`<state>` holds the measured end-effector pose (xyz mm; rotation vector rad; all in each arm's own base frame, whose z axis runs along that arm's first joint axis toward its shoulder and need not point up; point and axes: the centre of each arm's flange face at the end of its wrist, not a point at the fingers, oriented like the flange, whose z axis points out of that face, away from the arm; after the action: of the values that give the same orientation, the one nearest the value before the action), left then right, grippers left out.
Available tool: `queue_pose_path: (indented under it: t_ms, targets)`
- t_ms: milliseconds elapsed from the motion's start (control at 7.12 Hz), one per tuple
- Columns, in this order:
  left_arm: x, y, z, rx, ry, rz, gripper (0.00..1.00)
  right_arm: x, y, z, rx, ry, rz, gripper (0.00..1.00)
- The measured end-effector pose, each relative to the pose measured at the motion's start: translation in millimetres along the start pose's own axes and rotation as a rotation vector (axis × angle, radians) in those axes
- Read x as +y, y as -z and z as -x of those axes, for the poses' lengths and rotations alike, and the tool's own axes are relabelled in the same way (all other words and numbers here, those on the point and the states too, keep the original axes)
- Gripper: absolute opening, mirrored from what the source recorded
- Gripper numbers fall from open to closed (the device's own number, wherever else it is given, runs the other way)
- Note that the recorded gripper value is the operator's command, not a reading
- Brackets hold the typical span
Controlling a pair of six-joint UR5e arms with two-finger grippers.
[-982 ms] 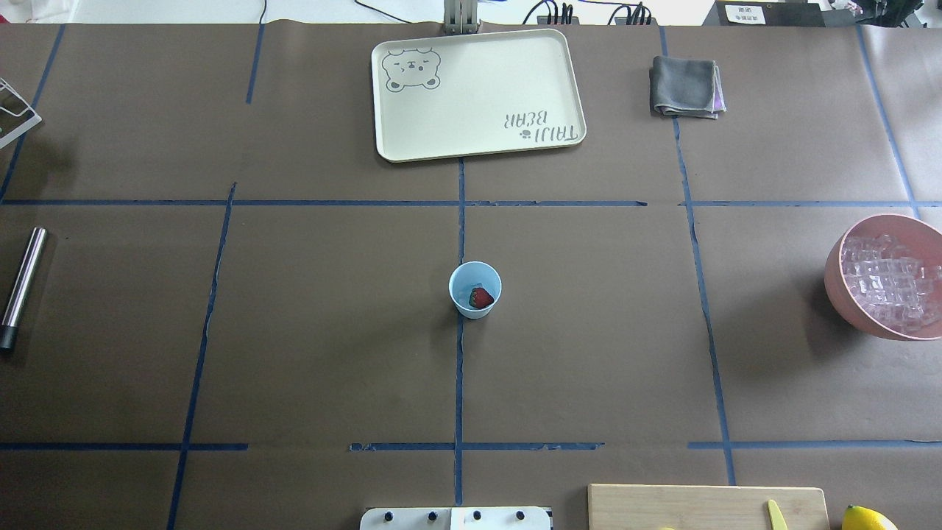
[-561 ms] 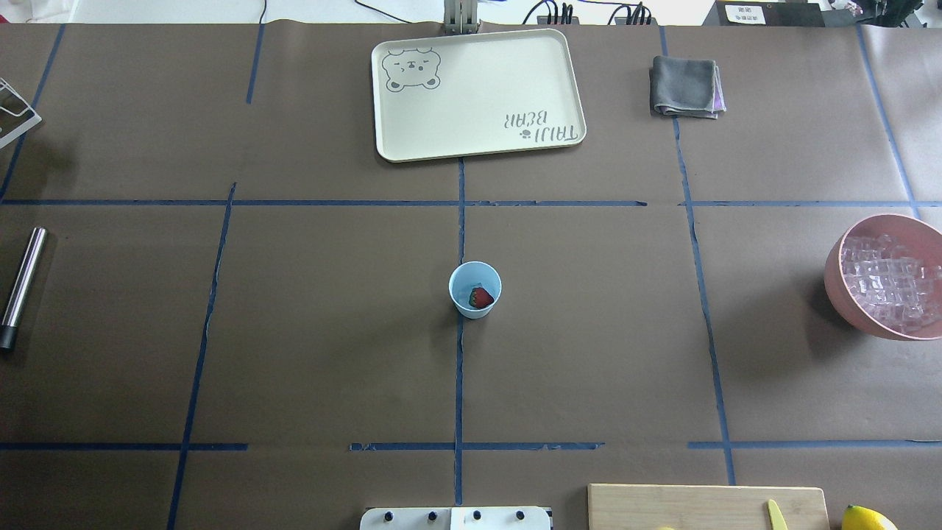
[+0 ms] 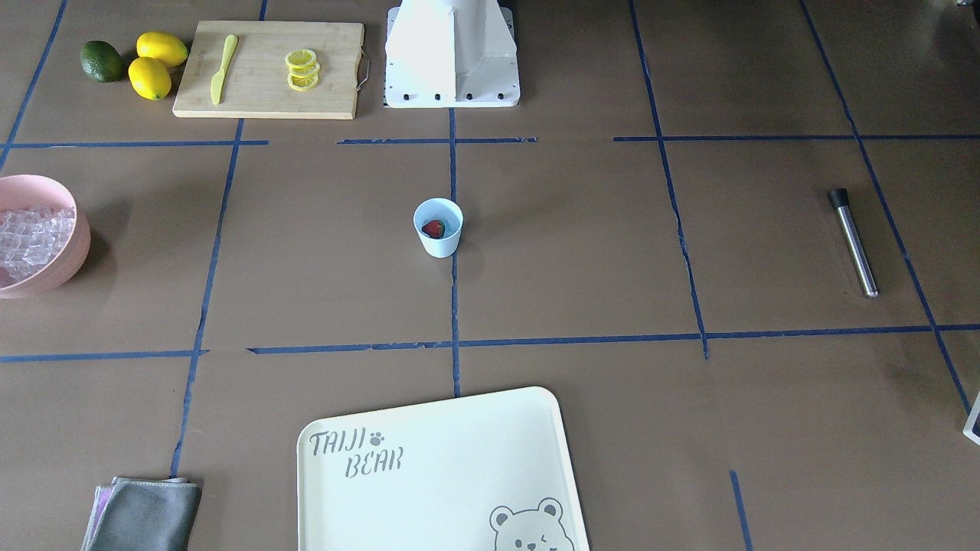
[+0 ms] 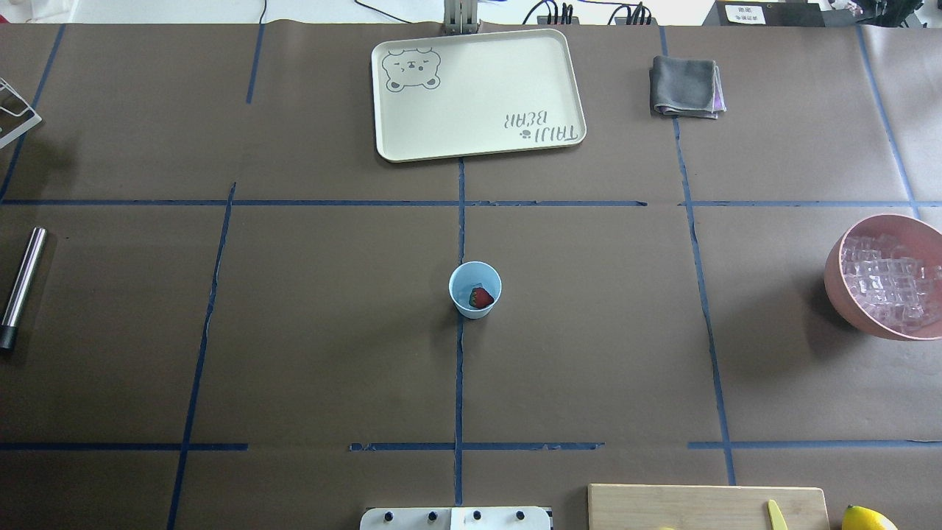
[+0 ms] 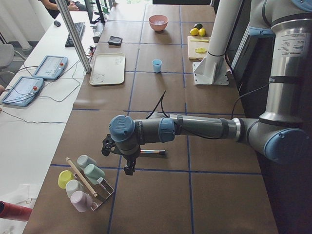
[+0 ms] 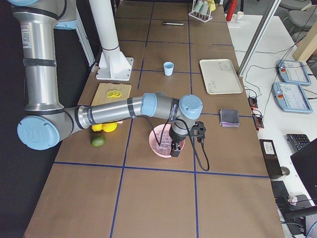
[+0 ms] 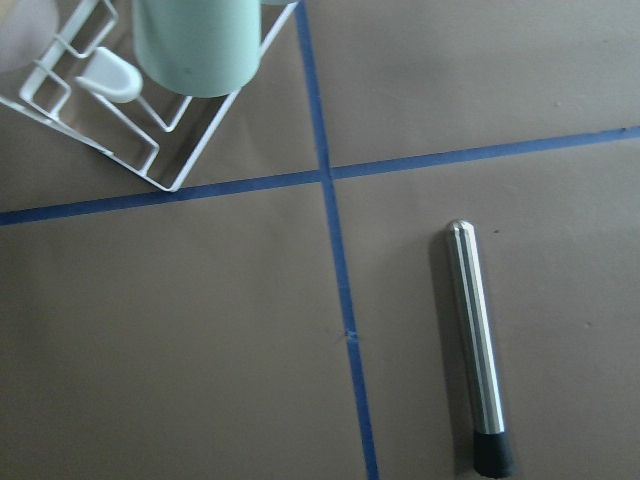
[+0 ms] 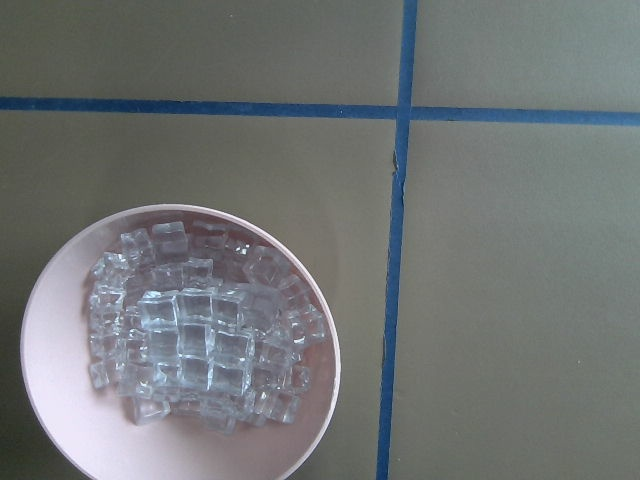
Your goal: Mash ice and strawberries in cup
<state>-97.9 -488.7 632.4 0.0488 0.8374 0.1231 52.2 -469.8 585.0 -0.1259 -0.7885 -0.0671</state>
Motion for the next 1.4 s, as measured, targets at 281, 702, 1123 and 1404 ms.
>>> queue_pose_path:
  t_ms: [281, 702, 1123, 1404]
  targets:
    - [-5.3, 1.6, -4.9, -0.008, 0.059, 0.0, 1.0, 15.2, -13.9, -14.1, -0.01, -0.029, 0.024, 1.0]
    - [-11.3, 0.3, -16.3, -0.01, 0.079, -0.017, 1.0, 46.0, -39.5, -40.4, -0.036, -0.043, 0.017, 1.0]
    - [-9.8, 1.8, -23.2, -0.013, 0.06, -0.028, 1.0, 45.9, -48.2, -49.0, -0.036, -0.003, -0.029, 1.0]
    - [-3.1, 1.1, -31.1, -0.013, 0.057, -0.018, 1.0, 42.0, -40.1, -41.5, -0.033, 0.016, -0.056, 1.0]
